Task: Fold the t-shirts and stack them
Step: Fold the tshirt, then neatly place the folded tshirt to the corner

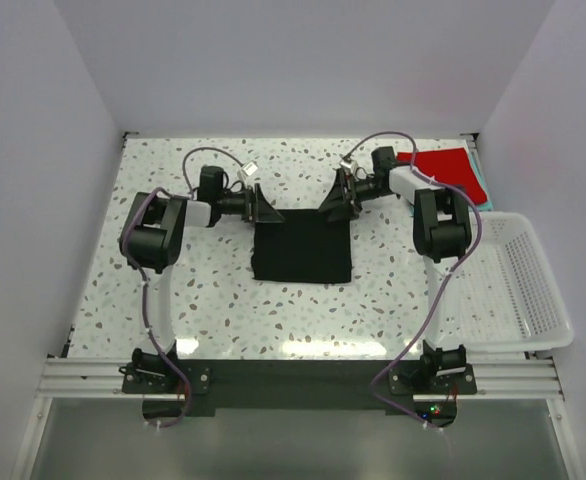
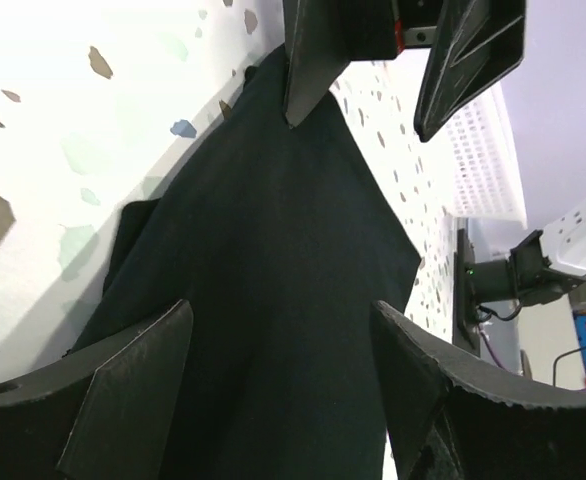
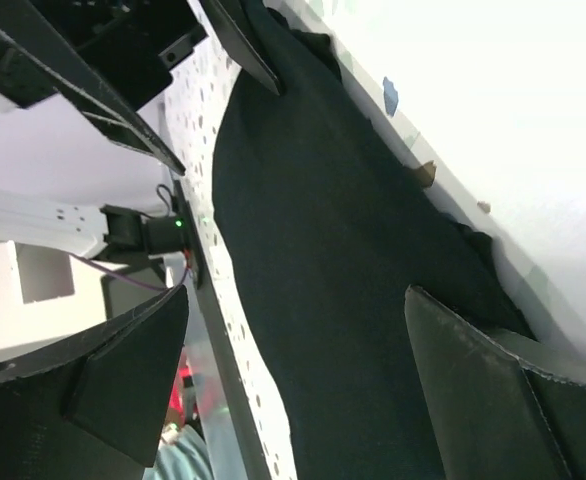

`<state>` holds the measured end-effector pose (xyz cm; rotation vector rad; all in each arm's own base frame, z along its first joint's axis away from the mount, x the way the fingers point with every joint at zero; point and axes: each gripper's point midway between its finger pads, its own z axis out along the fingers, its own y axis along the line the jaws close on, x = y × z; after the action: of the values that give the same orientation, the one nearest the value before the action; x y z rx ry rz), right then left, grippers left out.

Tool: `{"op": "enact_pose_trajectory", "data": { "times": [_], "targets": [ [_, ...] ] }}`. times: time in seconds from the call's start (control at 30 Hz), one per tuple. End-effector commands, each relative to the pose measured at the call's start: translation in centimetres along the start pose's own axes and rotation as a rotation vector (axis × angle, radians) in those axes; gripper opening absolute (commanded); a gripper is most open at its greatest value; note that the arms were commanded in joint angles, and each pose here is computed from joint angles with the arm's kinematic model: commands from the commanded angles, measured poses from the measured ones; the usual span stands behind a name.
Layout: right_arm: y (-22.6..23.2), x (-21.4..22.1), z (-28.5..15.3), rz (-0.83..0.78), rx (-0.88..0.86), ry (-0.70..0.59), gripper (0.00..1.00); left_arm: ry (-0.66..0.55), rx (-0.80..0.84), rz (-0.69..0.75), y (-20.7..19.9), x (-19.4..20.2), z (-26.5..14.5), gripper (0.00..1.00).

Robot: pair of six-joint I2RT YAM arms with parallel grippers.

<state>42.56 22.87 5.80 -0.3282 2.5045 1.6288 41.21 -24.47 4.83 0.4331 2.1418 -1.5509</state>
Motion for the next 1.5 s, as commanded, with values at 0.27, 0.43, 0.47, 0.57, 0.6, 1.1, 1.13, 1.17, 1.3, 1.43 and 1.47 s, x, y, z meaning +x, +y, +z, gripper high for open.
{"op": "enact_pose_trajectory", "data": {
  "times": [0.27,0.43,0.47,0.57,0.6,1.1,1.13,1.17,1.3,1.43,1.47],
  "targets": [
    [6.4,-3.3,-3.4,-0.146,0.029,-0.127,0.92,-0.104,-0.128,0.295,-2.4,-5.8,-4.2,1.0],
    [9.0,-3.6,-7.9,-0.264,0.301,-0.261,0.95,-0.019,-0.344,0.723,-8.1,-6.4,-6.9,1.0],
    [9.3,-2.6,-8.7,-0.252,0.346,-0.283,0.96,0.018,-0.412,0.892,-8.9,-6.6,-7.6,1.0],
    [7.8,-0.6,-9.9,-0.196,0.469,-0.318,0.99,0.139,-0.456,1.183,-11.3,-3.3,-6.5,1.0],
    [8.2,-0.3,-11.0,-0.201,0.523,-0.356,0.99,0.16,-0.464,1.253,-11.8,-2.4,-6.1,1.0],
    [5.2,7.3,-12.4,-0.056,0.682,-0.39,0.99,0.404,-0.276,1.657,-15.4,15.5,10.2,0.41],
    [5.0,7.5,-12.3,-0.051,0.682,-0.391,0.99,0.377,-0.281,1.675,-15.5,15.2,11.0,0.4],
    [5.0,7.5,-12.3,-0.049,0.682,-0.391,0.99,0.402,-0.293,1.675,-14.5,15.8,11.6,0.4],
    [4.4,7.9,-12.1,-0.027,0.686,-0.386,0.99,0.403,-0.372,1.688,-12.6,15.4,13.0,0.39],
    [4.0,8.4,-11.7,0.004,0.679,-0.378,0.99,0.404,-0.433,1.703,-11.3,14.9,13.6,0.38],
    [3.9,8.4,-11.6,0.009,0.674,-0.377,0.99,0.409,-0.441,1.706,-10.9,15.0,13.6,0.37]
  ]
}}
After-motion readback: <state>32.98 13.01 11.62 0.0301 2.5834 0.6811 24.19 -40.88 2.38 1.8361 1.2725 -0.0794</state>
